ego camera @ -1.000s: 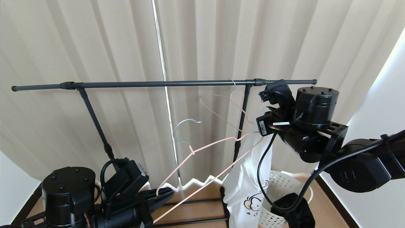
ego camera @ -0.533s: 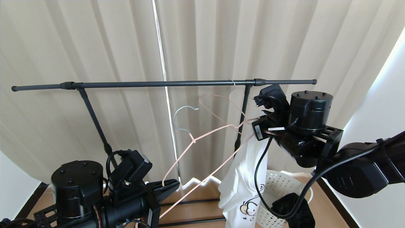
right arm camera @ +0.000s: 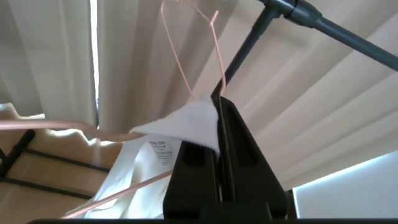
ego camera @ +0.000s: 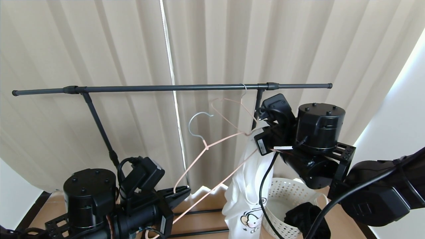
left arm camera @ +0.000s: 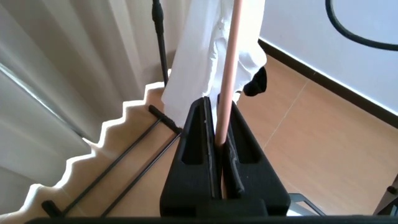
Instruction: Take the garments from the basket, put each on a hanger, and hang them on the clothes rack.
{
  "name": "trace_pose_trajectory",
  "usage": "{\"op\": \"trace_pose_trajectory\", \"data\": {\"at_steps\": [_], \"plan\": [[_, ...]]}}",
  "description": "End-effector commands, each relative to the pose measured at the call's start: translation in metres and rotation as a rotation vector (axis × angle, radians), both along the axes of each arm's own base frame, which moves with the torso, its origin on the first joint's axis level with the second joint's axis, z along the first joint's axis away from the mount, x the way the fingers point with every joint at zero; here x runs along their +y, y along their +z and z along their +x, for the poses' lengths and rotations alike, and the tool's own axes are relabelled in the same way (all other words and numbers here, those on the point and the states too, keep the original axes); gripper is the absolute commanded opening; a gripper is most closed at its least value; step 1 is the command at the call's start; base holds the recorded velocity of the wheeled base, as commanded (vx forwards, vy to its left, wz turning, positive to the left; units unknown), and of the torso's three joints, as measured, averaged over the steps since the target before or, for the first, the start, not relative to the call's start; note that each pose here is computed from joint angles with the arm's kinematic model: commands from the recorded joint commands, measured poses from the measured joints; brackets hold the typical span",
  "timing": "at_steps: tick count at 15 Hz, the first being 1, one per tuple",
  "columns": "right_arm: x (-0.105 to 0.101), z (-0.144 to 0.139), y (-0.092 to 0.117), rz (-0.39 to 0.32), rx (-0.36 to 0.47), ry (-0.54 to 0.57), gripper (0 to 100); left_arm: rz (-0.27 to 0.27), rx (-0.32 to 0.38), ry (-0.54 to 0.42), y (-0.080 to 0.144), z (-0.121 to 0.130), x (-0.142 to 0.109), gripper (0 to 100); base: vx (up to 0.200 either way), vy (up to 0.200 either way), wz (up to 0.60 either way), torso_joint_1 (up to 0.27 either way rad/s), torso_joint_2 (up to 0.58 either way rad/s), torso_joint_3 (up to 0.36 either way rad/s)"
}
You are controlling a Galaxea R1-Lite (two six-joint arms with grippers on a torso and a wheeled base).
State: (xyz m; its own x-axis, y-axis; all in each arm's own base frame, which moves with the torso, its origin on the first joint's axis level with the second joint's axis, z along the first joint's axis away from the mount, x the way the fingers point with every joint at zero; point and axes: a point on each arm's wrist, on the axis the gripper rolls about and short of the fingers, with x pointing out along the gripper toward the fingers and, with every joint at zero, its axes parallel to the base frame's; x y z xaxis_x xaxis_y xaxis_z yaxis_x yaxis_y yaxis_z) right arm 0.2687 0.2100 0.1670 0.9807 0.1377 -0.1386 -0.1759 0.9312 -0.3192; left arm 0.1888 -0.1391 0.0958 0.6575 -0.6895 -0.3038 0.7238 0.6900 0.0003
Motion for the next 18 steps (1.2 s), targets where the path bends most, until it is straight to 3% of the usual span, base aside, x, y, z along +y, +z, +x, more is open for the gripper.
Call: {"op": "trace_pose_trajectory", "data": {"at_steps": [1, 11, 16, 17, 18], "plan": [[0.011, -0.010, 0.000, 0.008, -0.007, 0.046, 0, 0.005, -0.002, -0.003, -0.001, -0.001, -0.003, 0, 0.000, 0.000, 0.00, 0.000, 0.00, 0.000], [0.057, -0.069, 0.014, 0.109, -0.072, 0.266, 0, 0.009, -0.001, -0.015, -0.001, -0.003, -0.005, 0, 0.000, 0.000, 0.00, 0.000, 0.00, 0.000], [0.065, -0.084, 0.015, 0.140, -0.100, 0.316, 0, -0.012, -0.027, -0.014, 0.001, -0.004, -0.004, 0, 0.000, 0.000, 0.00, 0.000, 0.00, 0.000], [0.061, -0.080, 0.019, 0.152, -0.112, 0.300, 100, -0.024, -0.045, -0.015, 0.001, -0.007, -0.002, 0, 0.000, 0.000, 0.00, 0.000, 0.00, 0.000], [0.059, -0.079, 0.020, 0.154, -0.115, 0.294, 100, -0.027, -0.051, -0.015, 0.001, -0.008, -0.001, 0, 0.000, 0.000, 0.00, 0.000, 0.00, 0.000]]}}
